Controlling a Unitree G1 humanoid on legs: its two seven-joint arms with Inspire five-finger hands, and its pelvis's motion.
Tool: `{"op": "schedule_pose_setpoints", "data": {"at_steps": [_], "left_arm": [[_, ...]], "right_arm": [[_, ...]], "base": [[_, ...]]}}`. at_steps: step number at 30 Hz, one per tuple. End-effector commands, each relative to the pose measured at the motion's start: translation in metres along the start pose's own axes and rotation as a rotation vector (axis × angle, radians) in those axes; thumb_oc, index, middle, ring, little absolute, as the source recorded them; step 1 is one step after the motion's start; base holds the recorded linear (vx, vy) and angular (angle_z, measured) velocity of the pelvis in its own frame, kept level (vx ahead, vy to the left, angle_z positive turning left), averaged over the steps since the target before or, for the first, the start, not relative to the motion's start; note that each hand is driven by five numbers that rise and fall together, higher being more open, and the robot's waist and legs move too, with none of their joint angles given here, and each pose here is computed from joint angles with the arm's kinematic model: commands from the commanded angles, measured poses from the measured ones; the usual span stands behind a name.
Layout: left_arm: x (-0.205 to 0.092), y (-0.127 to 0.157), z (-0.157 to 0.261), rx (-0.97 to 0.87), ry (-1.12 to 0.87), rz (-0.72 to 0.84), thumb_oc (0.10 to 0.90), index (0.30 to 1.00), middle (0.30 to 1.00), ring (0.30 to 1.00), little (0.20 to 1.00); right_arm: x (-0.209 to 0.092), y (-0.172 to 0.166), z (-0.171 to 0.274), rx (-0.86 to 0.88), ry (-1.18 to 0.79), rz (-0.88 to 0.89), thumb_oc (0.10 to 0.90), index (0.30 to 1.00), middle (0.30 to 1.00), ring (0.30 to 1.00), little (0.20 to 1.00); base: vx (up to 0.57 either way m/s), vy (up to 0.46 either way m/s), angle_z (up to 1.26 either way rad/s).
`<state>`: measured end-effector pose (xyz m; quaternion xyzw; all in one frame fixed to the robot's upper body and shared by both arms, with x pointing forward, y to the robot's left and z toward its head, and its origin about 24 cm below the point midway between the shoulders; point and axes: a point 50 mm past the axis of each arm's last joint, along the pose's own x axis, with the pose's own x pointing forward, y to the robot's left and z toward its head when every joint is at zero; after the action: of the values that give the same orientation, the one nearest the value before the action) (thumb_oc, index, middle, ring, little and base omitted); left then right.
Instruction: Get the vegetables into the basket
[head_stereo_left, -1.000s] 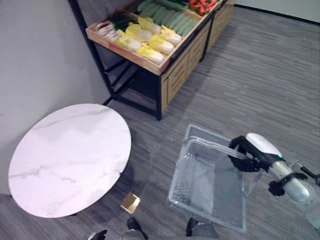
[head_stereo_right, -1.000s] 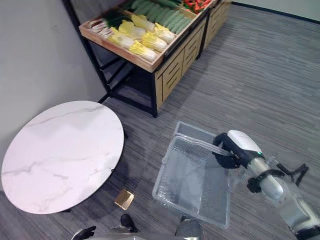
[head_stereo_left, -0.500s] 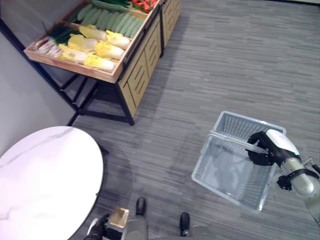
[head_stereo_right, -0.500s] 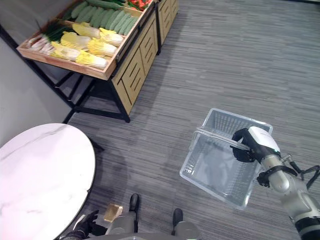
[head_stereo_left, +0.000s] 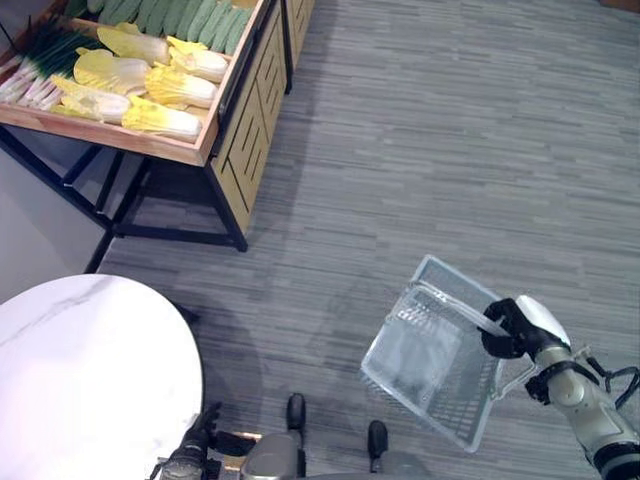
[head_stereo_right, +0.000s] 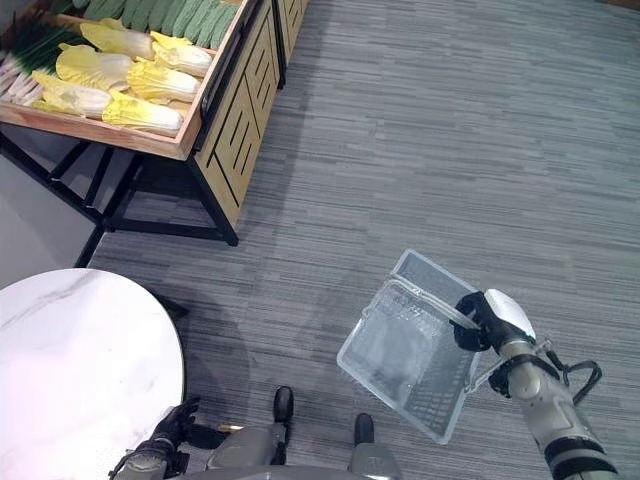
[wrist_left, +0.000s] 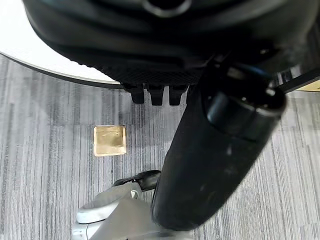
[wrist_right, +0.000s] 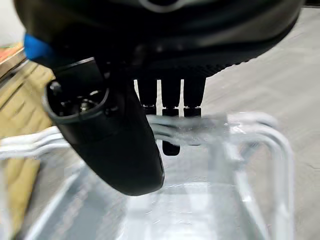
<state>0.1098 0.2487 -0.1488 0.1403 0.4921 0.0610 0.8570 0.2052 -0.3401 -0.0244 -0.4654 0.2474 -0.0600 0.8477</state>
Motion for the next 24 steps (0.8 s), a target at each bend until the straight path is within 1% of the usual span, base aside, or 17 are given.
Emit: {"op": "schedule_pose_setpoints", "data": {"at_steps": [1, 5, 8, 13, 16, 17, 19, 22, 24], "left_arm": [[-0.003, 0.005, -0.015, 0.035, 0.058, 0.028, 0.9, 1.0, 1.0, 1.0, 1.0], [-0.001, 0.011, -0.011, 0.085, 0.05, 0.045, 0.9, 1.0, 1.0, 1.0, 1.0], [0.0, 0.012, -0.004, 0.097, 0.031, 0.046, 0.9, 1.0, 1.0, 1.0, 1.0], [0.008, 0.01, 0.034, 0.116, -0.086, 0.06, 0.9, 1.0, 1.0, 1.0, 1.0], [0.009, 0.011, 0.038, 0.112, -0.102, 0.064, 0.9, 1.0, 1.0, 1.0, 1.0], [0.008, 0.011, 0.036, 0.11, -0.099, 0.065, 0.9, 1.0, 1.0, 1.0, 1.0], [0.004, 0.007, 0.014, 0.086, -0.026, 0.064, 0.9, 1.0, 1.0, 1.0, 1.0], [0.002, 0.006, 0.003, 0.085, 0.009, 0.057, 0.9, 1.0, 1.0, 1.0, 1.0], [0.001, 0.005, -0.001, 0.091, 0.018, 0.05, 0.9, 1.0, 1.0, 1.0, 1.0]], "right_arm": [[0.005, -0.062, 0.008, 0.032, -0.05, -0.283, 0.4, 0.3, 0.3, 0.3, 0.3], [0.008, -0.05, -0.001, 0.061, 0.01, -0.26, 0.4, 0.3, 0.3, 0.3, 0.3], [0.008, -0.047, 0.001, 0.051, 0.008, -0.25, 0.4, 0.3, 0.3, 0.3, 0.3], [0.008, -0.039, -0.009, 0.091, 0.07, -0.251, 0.4, 0.3, 0.3, 0.3, 0.3], [0.005, -0.035, -0.015, 0.096, 0.092, -0.242, 0.4, 0.3, 0.3, 0.3, 0.3], [0.002, -0.032, -0.02, 0.096, 0.108, -0.235, 0.4, 0.3, 0.3, 0.3, 0.3], [-0.01, -0.026, -0.042, 0.1, 0.177, -0.205, 0.4, 0.3, 0.3, 0.3, 0.3], [-0.013, -0.025, -0.05, 0.093, 0.206, -0.191, 0.4, 0.3, 0.3, 0.3, 0.3], [-0.013, -0.035, -0.051, 0.077, 0.199, -0.209, 0.4, 0.3, 0.3, 0.3, 0.3]], "base": [[0.05, 0.222, -0.01], [0.06, 0.175, -0.09], [0.1, 0.046, -0.24], [0.29, -0.088, 0.01], [0.23, -0.091, 0.3], [0.54, -0.294, 0.4], [0.6, -0.395, 0.6], [0.29, -0.26, 0.24], [0.24, -0.3, 0.13]]}}
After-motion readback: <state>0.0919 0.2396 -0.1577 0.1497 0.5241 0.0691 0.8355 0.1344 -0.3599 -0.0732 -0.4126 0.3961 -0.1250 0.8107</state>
